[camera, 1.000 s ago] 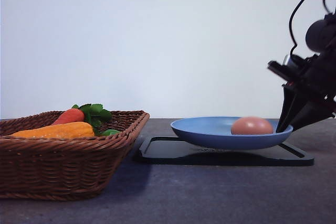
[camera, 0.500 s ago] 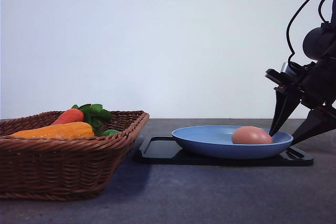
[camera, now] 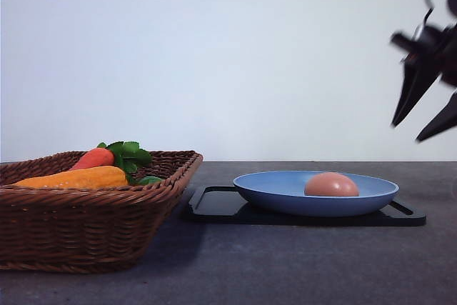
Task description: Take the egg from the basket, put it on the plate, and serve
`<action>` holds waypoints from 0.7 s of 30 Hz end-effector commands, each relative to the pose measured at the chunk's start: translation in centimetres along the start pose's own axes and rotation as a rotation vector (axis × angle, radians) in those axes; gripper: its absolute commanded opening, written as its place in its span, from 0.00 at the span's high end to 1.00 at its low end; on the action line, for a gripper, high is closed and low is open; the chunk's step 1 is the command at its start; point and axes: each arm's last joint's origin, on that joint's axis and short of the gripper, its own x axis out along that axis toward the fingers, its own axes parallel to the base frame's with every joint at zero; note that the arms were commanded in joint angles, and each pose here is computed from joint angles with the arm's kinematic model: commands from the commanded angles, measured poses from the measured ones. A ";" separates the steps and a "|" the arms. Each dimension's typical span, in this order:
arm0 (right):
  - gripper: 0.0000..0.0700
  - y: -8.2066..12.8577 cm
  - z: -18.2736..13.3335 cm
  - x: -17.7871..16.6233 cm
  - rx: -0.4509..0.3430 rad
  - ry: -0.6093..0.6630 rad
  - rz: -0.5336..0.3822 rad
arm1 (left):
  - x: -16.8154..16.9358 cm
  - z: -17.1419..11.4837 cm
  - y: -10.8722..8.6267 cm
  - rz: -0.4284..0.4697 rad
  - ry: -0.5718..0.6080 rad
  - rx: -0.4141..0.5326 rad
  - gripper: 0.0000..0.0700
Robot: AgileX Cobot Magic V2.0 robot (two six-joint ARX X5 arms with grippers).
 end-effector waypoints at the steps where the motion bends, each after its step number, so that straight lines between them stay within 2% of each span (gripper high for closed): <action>1: 0.74 0.9 -0.2 -1.3 -0.054 -0.003 0.005 | 1.3 0.5 -0.3 0.005 0.023 0.027 0.47; 3: 0.79 1.7 -1.4 -2.9 -0.090 0.017 0.000 | 3.3 0.3 -0.4 0.020 0.081 0.049 0.55; 9: 1.00 4.9 -5.4 -6.0 -0.248 0.099 -0.036 | 8.9 -1.1 0.6 0.074 0.279 0.098 0.90; 11: 1.00 6.1 -6.9 -6.8 -0.302 0.123 -0.091 | 10.2 -2.0 1.3 0.093 0.365 0.107 0.99; 14: 1.00 7.4 -8.5 -7.9 -0.379 0.094 -0.168 | 11.1 -3.0 2.8 0.129 0.469 0.076 1.00; 16: 1.00 8.3 -9.3 -8.7 -0.434 0.046 -0.194 | 11.0 -3.3 3.8 0.157 0.489 0.032 1.00; 18: 1.00 9.3 -10.0 -9.5 -0.491 -0.032 -0.208 | 10.2 -3.1 4.9 0.189 0.465 -0.020 1.00; 21: 1.00 10.4 -11.1 -10.6 -0.570 -0.192 -0.228 | 8.0 -2.1 6.2 0.235 0.341 -0.101 1.00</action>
